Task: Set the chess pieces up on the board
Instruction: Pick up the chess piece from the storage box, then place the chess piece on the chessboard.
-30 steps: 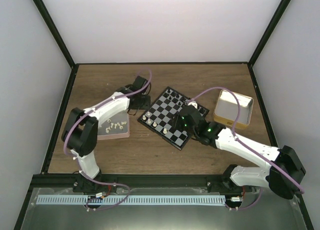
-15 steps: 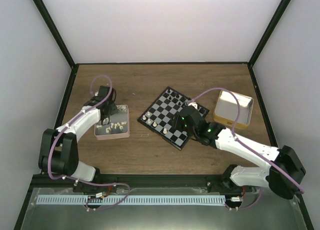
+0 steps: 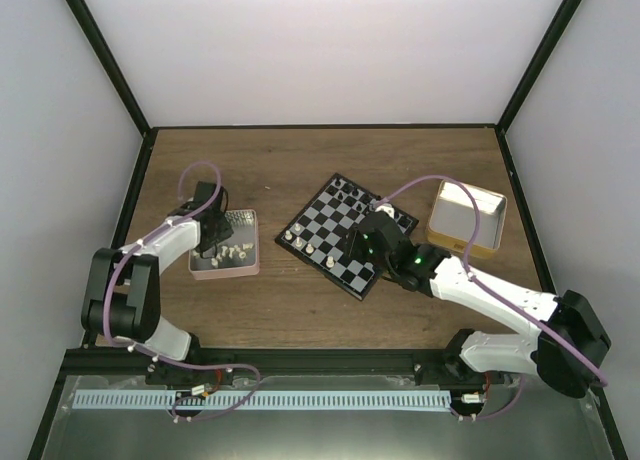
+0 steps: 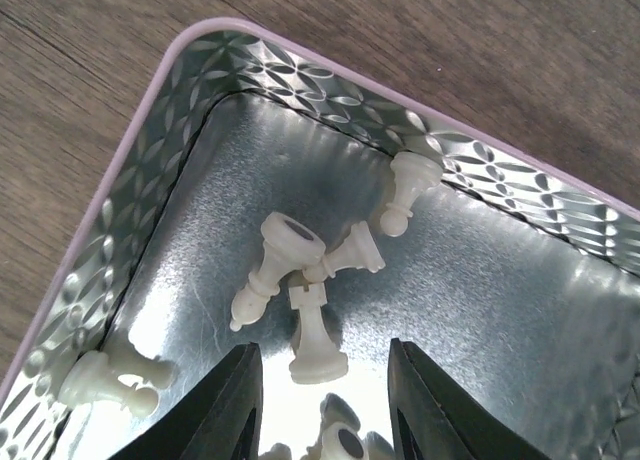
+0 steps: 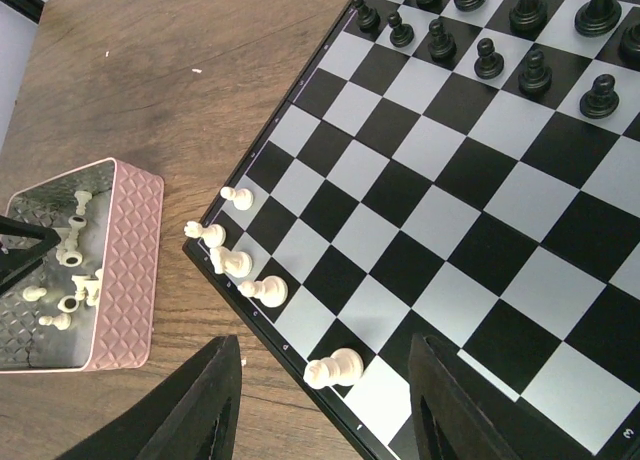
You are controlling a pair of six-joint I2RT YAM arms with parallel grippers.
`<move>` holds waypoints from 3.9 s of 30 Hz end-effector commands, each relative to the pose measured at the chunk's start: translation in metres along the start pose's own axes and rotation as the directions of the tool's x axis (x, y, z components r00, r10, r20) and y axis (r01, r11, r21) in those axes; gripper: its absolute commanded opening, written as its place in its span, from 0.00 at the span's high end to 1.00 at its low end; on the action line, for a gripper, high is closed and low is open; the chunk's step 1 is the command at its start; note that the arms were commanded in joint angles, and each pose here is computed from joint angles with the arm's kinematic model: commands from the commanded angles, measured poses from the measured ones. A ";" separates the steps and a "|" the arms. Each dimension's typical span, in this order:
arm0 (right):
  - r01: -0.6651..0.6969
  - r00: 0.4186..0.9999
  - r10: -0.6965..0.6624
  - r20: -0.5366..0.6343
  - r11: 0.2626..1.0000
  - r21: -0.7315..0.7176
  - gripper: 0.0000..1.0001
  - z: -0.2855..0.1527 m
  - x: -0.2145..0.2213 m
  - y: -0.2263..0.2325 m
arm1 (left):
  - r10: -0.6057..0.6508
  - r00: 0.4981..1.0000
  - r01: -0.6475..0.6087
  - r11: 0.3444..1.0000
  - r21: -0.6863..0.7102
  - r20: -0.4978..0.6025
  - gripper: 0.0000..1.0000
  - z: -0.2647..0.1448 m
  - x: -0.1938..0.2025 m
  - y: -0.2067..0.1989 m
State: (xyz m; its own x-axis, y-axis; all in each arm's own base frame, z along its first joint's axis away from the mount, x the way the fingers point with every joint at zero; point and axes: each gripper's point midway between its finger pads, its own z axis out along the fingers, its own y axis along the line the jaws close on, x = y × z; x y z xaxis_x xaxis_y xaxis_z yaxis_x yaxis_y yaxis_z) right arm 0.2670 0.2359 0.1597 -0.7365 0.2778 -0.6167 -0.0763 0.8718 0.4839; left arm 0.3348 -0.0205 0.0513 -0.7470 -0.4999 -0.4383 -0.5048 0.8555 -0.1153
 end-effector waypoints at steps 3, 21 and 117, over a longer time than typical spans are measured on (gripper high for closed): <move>-0.007 1.000 0.007 0.025 1.000 -0.009 0.53 0.000 -0.008 0.004 | -0.005 1.000 0.005 1.000 0.005 -0.020 0.64 0.015 0.000 -0.001; -0.011 1.000 0.011 0.019 1.000 -0.007 0.53 0.001 -0.006 0.003 | 0.001 0.998 -0.001 1.000 -0.006 -0.065 0.78 0.031 0.012 0.002; 0.217 0.975 -0.223 -0.019 0.962 -0.168 0.99 -0.023 -0.048 0.018 | 0.338 0.517 -0.842 0.035 0.538 0.786 0.13 -0.305 0.061 -0.195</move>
State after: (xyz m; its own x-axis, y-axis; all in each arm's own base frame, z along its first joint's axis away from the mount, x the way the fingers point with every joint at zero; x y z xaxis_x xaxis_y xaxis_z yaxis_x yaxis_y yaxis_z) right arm 0.2684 0.2785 0.2631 -0.7354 0.0521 -0.6756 -0.5407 0.5558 0.6315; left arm 0.2346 -0.2708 0.3072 -0.1795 0.2164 -0.9597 0.9194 0.3839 -0.0854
